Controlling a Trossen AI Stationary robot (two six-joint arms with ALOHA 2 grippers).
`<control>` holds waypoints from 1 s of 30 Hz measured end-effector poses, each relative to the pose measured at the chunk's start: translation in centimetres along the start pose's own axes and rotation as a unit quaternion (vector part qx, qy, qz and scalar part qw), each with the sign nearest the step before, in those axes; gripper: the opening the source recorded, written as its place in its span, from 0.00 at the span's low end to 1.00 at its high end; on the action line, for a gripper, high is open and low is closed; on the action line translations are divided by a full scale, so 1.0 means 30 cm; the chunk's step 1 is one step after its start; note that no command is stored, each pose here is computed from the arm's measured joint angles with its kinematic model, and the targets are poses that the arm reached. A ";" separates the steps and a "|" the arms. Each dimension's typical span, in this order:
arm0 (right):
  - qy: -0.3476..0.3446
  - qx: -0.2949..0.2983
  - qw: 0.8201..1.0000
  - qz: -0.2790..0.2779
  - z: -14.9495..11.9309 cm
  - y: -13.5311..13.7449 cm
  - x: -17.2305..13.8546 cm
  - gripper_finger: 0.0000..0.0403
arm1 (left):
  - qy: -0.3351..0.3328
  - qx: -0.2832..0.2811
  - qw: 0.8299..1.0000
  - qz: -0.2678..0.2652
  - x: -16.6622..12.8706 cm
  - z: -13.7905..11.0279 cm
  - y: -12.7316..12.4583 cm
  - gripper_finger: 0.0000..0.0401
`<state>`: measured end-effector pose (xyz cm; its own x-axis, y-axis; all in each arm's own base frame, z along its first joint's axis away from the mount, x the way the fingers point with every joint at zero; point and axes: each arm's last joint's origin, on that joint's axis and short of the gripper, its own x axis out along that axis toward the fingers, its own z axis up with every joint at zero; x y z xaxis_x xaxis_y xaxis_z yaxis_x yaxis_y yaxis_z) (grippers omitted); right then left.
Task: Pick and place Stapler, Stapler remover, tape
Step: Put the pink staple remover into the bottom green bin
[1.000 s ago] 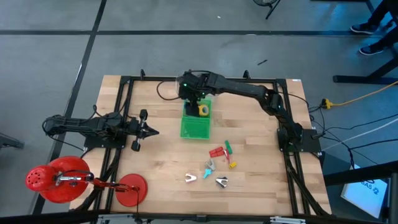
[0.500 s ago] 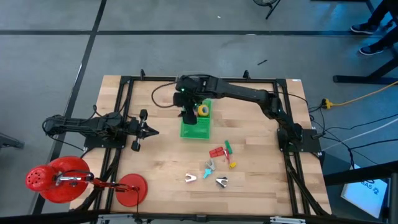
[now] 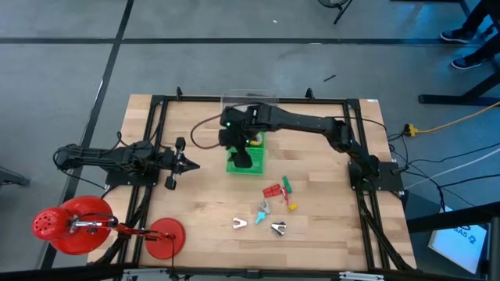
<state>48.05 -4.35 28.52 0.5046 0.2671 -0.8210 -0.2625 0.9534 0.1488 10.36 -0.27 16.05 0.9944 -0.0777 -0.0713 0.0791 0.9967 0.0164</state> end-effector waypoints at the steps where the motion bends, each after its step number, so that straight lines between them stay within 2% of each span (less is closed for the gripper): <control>1: 0.011 -0.001 1.000 0.004 -0.005 0.012 0.006 0.59 | 0.000 0.000 1.000 0.000 0.000 0.000 0.000 0.01; 7: 0.032 -0.030 0.999 0.025 -0.003 0.110 0.050 0.59 | 0.000 0.000 1.000 0.000 0.000 0.000 0.000 0.02; 13: 0.028 -0.070 0.997 0.023 0.025 0.252 0.089 0.59 | 0.000 0.000 1.000 0.000 0.000 0.000 0.000 0.01; 18: 0.032 -0.108 0.993 0.047 0.033 0.411 0.122 0.59 | 0.000 0.000 1.000 0.000 0.000 0.000 0.000 0.01; 22: 0.032 -0.147 0.988 0.035 0.033 0.545 0.144 0.59 | 0.000 0.000 1.000 0.000 0.000 0.000 0.000 0.02; 30: 0.039 -0.213 0.973 0.075 -0.004 0.802 0.165 0.59 | 0.000 0.000 1.000 0.000 0.000 0.000 0.000 0.01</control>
<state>44.13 19.89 27.95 0.3744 0.3707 -0.8499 -0.6535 0.7558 0.0418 10.36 -0.27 16.05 0.9944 -0.0777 -0.0711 0.0791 0.9967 0.0165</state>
